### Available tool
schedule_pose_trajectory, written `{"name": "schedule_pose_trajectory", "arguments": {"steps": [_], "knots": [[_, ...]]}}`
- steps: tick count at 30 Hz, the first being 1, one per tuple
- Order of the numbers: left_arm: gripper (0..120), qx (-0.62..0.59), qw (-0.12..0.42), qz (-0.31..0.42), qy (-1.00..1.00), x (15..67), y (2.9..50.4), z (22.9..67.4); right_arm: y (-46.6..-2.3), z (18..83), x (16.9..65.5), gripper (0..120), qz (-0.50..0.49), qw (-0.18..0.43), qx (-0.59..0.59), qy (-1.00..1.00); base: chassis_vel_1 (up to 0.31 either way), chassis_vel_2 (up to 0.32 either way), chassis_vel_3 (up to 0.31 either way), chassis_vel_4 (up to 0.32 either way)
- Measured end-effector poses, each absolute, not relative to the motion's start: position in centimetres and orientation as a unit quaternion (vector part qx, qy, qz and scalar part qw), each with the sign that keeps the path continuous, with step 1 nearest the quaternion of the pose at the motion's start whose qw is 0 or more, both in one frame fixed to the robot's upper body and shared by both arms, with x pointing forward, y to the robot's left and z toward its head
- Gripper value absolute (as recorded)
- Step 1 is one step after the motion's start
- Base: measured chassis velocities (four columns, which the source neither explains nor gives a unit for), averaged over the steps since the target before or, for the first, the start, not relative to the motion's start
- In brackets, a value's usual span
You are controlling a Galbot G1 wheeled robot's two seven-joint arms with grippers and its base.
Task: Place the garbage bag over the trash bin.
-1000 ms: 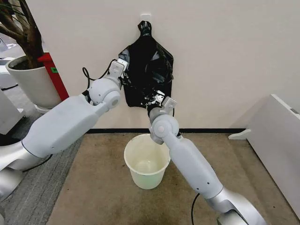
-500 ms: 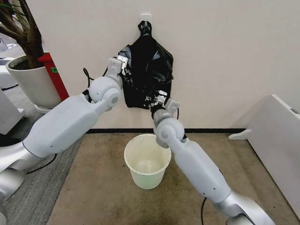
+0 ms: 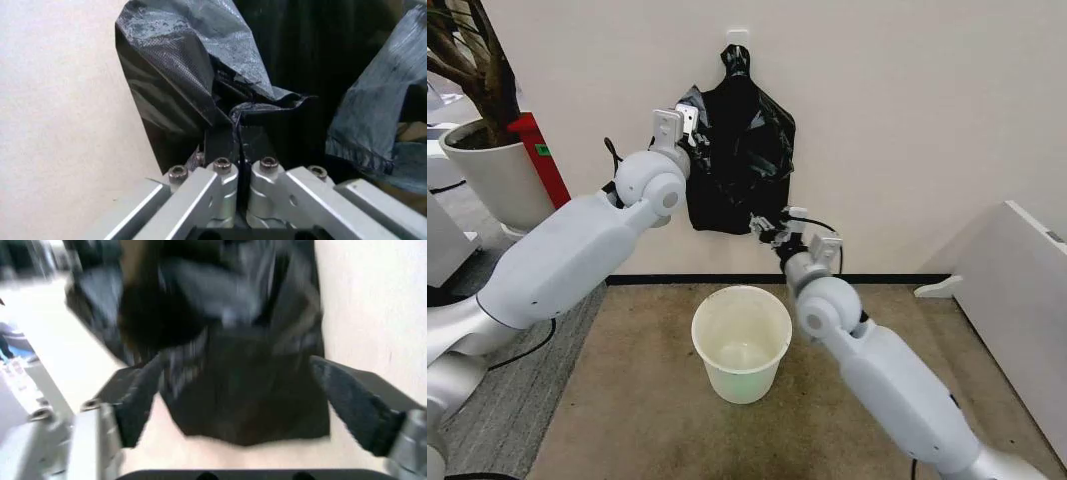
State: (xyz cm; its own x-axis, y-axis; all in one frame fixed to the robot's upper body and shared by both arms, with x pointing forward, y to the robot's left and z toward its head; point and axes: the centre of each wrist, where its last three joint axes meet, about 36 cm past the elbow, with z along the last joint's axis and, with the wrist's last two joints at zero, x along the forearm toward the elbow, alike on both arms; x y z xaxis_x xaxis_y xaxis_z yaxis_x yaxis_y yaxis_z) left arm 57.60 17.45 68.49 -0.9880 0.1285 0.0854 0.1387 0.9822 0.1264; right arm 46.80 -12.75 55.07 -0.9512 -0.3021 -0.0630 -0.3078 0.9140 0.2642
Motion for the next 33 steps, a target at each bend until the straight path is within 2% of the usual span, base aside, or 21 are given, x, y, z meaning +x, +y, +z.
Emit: {"name": "schedule_pose_trajectory", "arguments": {"steps": [2, 4, 8, 17, 20, 23, 27, 33], "knots": [[0, -0.069, 0.038, -0.065, -0.995, 57.5, 17.6, 68.4, -13.0, 55.8, 47.0, 84, 0.137, 0.019, -0.157, 0.978, 0.000, 0.000, 0.000, 0.000], [0, -0.072, 0.039, -0.062, -0.995, 57.2, 18.0, 68.2, -13.1, 57.8, 47.7, 94, 0.144, 0.035, -0.164, 0.975, 0.000, 0.000, 0.000, 0.000], [0, -0.077, 0.039, -0.055, -0.995, 57.0, 18.3, 68.2, -12.0, 60.1, 49.3, 99, 0.149, 0.049, -0.170, 0.973, 0.000, 0.000, 0.000, 0.000], [0, -0.083, 0.037, -0.042, -0.995, 56.8, 18.6, 68.0, -7.3, 64.9, 50.8, 99, 0.202, 0.015, -0.200, 0.959, 0.000, 0.000, 0.000, 0.000], [0, -0.083, 0.036, -0.038, -0.995, 56.8, 18.8, 68.0, -5.6, 66.9, 52.1, 99, 0.259, -0.024, -0.194, 0.946, 0.000, 0.000, 0.000, 0.000], [0, -0.083, 0.034, -0.035, -0.995, 56.7, 18.9, 68.1, -4.9, 67.9, 53.7, 98, 0.326, -0.065, -0.181, 0.925, 0.000, 0.000, 0.000, 0.000], [0, -0.085, 0.031, -0.032, -0.995, 56.5, 19.1, 68.3, -4.6, 68.0, 54.9, 98, 0.363, -0.092, -0.167, 0.912, 0.000, 0.000, 0.000, 0.000], [0, -0.086, 0.029, -0.029, -0.995, 56.3, 19.4, 68.2, -4.5, 67.6, 56.4, 97, 0.371, -0.107, -0.142, 0.911, 0.000, 0.000, 0.000, 0.000]]}}
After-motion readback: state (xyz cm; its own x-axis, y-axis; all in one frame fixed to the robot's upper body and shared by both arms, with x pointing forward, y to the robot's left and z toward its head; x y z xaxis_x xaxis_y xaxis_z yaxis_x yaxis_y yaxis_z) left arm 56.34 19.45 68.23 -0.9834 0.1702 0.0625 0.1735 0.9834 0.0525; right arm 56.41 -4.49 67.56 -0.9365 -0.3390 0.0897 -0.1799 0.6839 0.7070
